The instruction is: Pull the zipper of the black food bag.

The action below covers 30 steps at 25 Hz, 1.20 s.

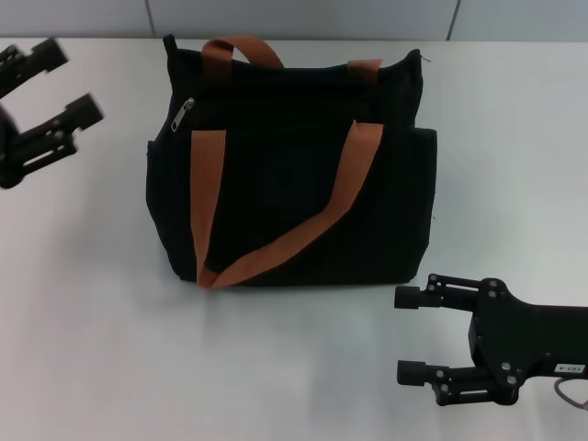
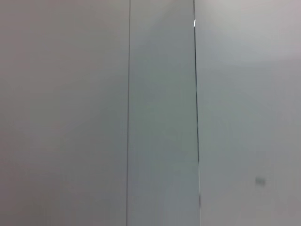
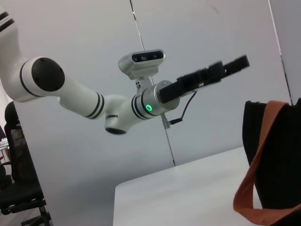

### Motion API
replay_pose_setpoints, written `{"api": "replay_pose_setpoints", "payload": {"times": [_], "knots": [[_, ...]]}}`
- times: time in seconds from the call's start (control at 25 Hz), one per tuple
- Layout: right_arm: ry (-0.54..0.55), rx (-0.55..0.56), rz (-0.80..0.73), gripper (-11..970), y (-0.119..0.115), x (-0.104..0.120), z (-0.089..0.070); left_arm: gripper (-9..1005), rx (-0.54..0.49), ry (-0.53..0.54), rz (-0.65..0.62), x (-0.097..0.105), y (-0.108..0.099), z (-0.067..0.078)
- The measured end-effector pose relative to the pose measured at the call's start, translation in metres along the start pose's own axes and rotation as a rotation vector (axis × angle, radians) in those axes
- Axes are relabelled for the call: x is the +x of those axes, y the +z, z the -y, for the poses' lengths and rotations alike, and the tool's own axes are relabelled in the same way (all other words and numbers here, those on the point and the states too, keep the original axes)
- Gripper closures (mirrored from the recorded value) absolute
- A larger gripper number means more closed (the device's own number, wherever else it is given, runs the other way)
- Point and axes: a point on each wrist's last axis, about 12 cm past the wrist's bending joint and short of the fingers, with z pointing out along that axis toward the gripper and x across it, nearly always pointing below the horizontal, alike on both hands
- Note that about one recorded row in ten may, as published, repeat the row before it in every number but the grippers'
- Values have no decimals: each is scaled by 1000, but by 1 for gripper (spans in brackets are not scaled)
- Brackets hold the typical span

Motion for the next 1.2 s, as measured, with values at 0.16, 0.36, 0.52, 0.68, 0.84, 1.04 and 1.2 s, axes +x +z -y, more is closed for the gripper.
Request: {"api": "replay_pose_setpoints", "payload": {"times": [0.16, 0.36, 0.52, 0.68, 0.84, 1.04, 1.2], "knots": [[4, 1, -1, 162, -1, 0, 0, 201, 2, 20, -133, -8, -16, -10], [5, 3, -3, 162, -1, 0, 0, 200, 2, 35, -202, -11, -24, -11], [6, 9, -7, 162, -1, 1, 1, 200, 23, 29, -284, -10, -26, -13], [6, 16, -11, 162, -1, 1, 2, 200, 25, 28, -301, -10, -25, -13], [7, 19, -11, 162, -1, 1, 2, 196, 2, 39, -333, -7, -22, -18], [8, 21, -12, 162, -1, 1, 2, 195, -1, 61, -332, -5, -12, -21], [8, 23, -11, 162, 0, 1, 3, 194, -1, 61, -332, -5, -12, -21]]}}
